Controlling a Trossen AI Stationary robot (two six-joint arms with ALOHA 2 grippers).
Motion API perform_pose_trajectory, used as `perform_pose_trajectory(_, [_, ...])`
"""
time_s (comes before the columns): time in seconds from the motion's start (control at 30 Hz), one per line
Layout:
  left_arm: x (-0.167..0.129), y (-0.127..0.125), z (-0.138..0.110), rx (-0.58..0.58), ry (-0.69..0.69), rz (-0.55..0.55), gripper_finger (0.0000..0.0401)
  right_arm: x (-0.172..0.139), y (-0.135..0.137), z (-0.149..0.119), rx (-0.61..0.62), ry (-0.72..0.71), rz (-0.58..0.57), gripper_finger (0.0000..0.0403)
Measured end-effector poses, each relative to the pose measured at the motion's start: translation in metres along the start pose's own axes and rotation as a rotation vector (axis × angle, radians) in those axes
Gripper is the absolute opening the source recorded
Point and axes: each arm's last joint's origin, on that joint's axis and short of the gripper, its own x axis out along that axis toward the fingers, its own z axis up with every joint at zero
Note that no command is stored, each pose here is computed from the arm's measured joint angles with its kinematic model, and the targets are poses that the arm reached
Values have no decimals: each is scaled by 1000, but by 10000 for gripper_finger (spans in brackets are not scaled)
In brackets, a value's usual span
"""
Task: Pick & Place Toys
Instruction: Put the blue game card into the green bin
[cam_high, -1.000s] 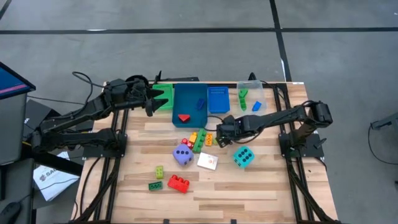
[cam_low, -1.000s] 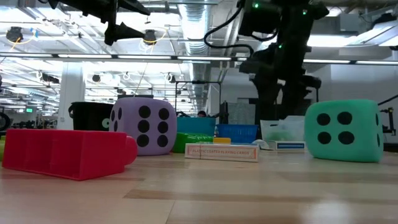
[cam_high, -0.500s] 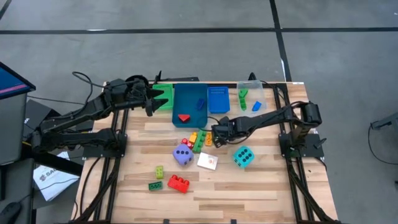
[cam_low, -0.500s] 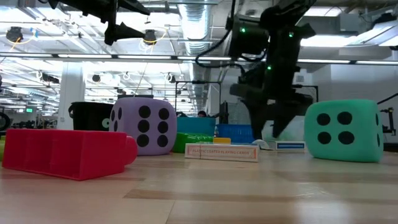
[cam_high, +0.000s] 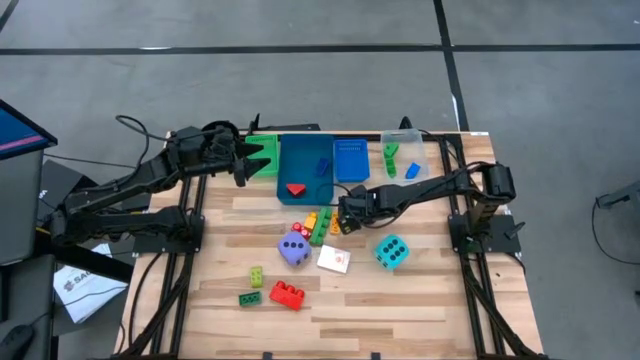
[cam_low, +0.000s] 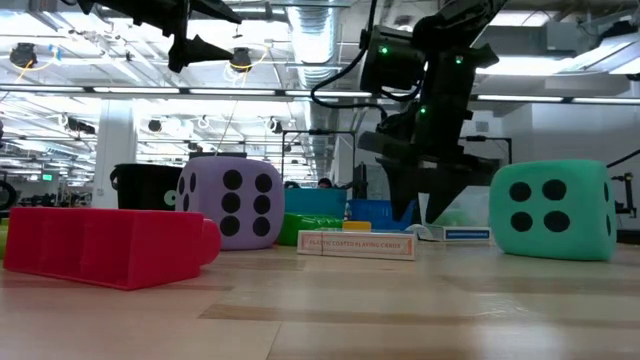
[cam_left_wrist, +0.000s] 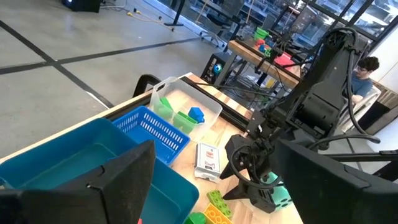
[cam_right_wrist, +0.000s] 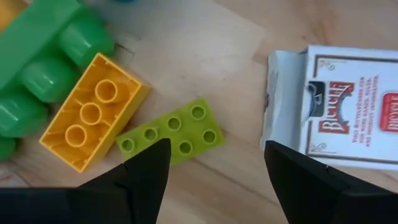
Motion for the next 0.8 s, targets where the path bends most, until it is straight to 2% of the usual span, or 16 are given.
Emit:
perform_pose_trajectory(0.27, [0, 0, 0, -2, 0, 0, 324, 0, 0, 0, -10, 1, -3, 255])
perform_pose_trajectory(0.47, [0, 0, 0, -76, 0, 0, 324, 1, -2, 2, -5, 0, -5, 255])
perform_pose_trajectory(0.8, [0, 0, 0, -77, 0, -1, 324, 3, -7, 10, -57, -26, -31, 255])
